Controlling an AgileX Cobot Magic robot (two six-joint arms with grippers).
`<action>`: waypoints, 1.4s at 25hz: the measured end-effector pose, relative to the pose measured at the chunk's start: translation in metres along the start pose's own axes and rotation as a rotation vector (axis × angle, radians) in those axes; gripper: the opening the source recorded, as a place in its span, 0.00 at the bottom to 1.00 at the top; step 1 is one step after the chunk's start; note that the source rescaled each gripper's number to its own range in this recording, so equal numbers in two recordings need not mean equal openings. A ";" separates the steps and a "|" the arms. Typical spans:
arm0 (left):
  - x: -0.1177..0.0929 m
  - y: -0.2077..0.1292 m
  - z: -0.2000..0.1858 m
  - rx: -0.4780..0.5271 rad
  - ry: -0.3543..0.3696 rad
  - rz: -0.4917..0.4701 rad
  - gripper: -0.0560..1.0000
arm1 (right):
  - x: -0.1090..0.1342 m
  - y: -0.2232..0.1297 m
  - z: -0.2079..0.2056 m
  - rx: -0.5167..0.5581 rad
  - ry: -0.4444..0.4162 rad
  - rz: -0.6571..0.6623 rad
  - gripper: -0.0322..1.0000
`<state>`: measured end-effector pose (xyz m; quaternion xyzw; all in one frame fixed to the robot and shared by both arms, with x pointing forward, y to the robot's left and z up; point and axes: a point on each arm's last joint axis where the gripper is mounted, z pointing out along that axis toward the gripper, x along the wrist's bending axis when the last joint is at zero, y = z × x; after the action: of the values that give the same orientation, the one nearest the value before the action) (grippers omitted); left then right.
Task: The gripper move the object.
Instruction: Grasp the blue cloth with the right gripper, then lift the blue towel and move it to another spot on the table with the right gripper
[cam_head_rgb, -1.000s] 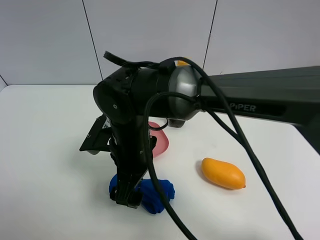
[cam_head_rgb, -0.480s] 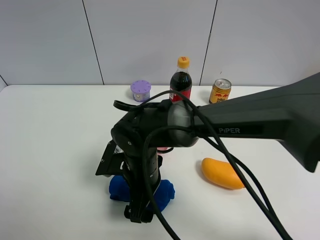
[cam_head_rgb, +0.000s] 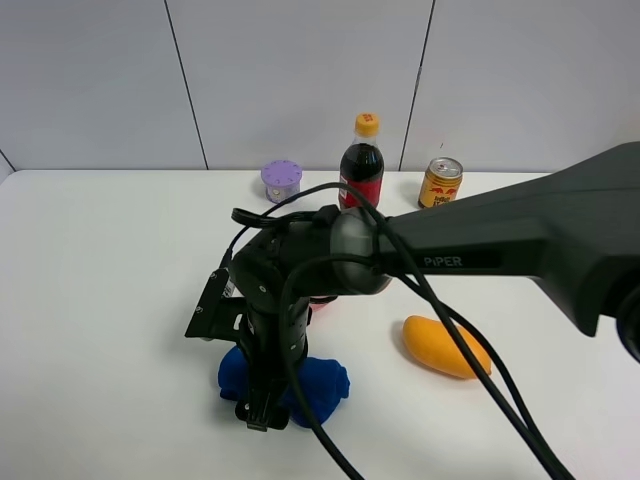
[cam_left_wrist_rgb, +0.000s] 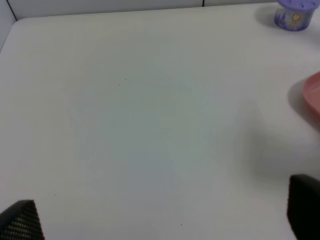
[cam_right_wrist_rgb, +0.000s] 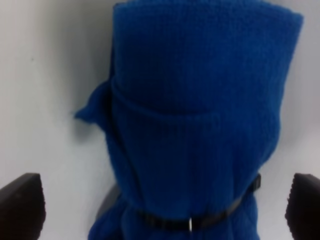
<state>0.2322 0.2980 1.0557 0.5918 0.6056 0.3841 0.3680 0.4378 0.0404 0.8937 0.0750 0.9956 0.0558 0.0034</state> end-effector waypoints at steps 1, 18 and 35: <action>0.000 0.000 0.000 0.000 0.000 0.000 1.00 | 0.000 0.001 0.002 -0.005 -0.003 -0.001 0.93; 0.000 0.000 0.000 0.000 0.000 0.000 1.00 | -0.001 0.002 0.016 -0.011 0.019 0.030 0.17; 0.000 0.000 0.000 0.000 0.000 0.000 1.00 | 0.002 -0.002 0.003 0.021 0.034 0.026 0.03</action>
<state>0.2322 0.2980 1.0557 0.5918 0.6056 0.3841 0.3680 0.4359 0.0391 0.8902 0.0872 0.9950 0.0468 -0.0151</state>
